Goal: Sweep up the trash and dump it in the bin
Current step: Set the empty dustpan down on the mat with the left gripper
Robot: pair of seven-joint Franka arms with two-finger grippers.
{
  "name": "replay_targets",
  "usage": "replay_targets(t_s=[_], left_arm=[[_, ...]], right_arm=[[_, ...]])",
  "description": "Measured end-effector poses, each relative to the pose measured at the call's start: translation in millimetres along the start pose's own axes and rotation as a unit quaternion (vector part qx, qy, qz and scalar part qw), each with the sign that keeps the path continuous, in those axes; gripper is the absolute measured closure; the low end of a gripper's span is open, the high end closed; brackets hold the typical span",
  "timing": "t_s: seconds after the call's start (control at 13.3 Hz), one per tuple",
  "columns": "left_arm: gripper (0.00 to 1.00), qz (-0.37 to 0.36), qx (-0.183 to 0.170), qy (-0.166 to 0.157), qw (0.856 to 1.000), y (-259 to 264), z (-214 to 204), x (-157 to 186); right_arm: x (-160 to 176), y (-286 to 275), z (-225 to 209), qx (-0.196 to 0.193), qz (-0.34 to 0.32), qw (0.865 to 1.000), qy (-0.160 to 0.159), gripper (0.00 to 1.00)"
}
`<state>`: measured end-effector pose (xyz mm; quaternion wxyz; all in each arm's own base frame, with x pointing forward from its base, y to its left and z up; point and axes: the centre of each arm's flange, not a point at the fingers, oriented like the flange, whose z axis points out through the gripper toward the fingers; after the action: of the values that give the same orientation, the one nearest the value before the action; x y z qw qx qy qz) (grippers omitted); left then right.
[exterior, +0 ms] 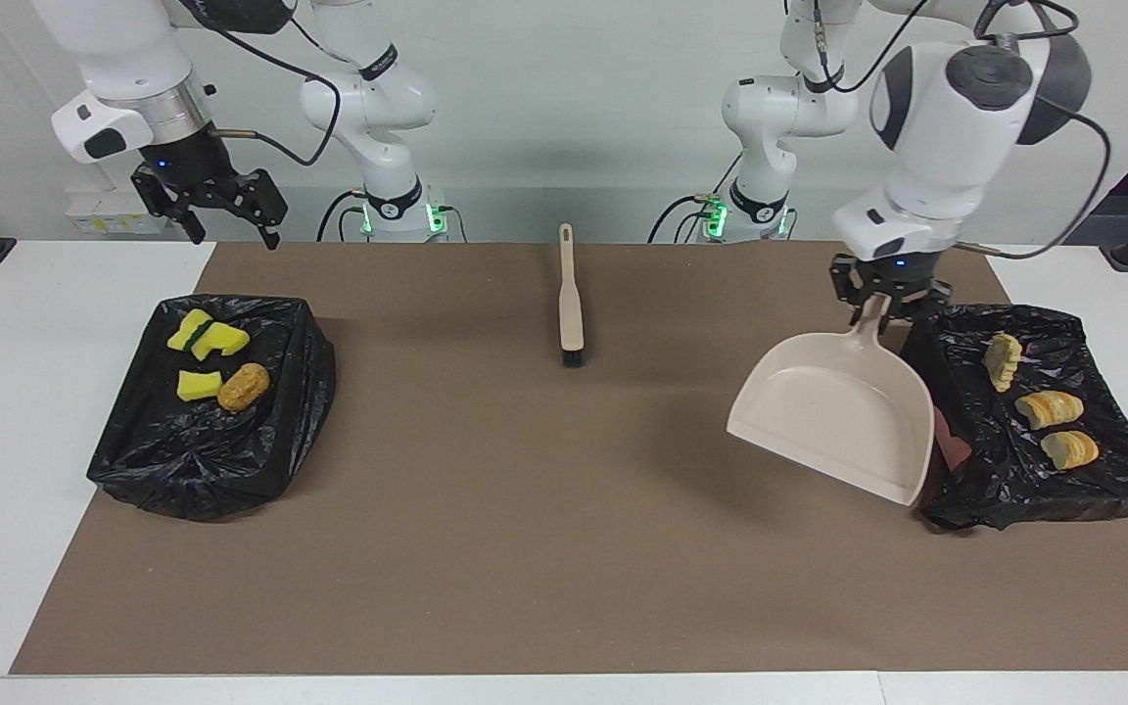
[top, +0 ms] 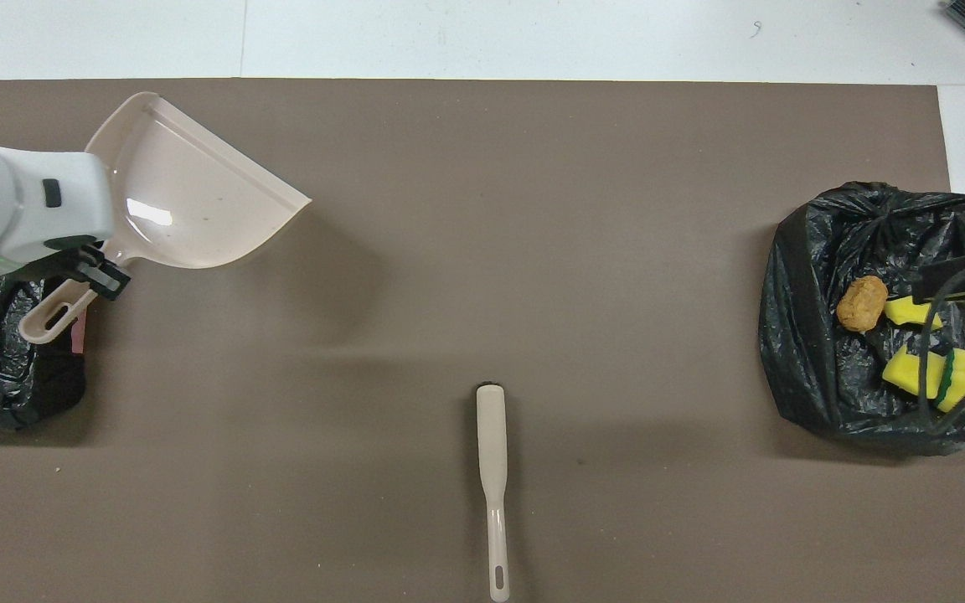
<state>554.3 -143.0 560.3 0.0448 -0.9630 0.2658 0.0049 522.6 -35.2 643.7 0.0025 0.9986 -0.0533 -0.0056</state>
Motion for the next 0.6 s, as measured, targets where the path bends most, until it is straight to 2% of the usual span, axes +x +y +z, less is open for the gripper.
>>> replay_targets(t_s=[0.3,0.6], left_arm=[[0.69,-0.087,-0.041,0.009,0.995,79.8,4.7,20.8],[0.69,-0.135,-0.07,0.045,0.987,137.8,22.9,53.1]], right_arm=[[-5.0,-2.6,-7.0,0.0,-0.003,1.0,0.002,0.0],[-5.4,-8.1,-7.1,0.001,-0.009,1.0,0.002,0.0]])
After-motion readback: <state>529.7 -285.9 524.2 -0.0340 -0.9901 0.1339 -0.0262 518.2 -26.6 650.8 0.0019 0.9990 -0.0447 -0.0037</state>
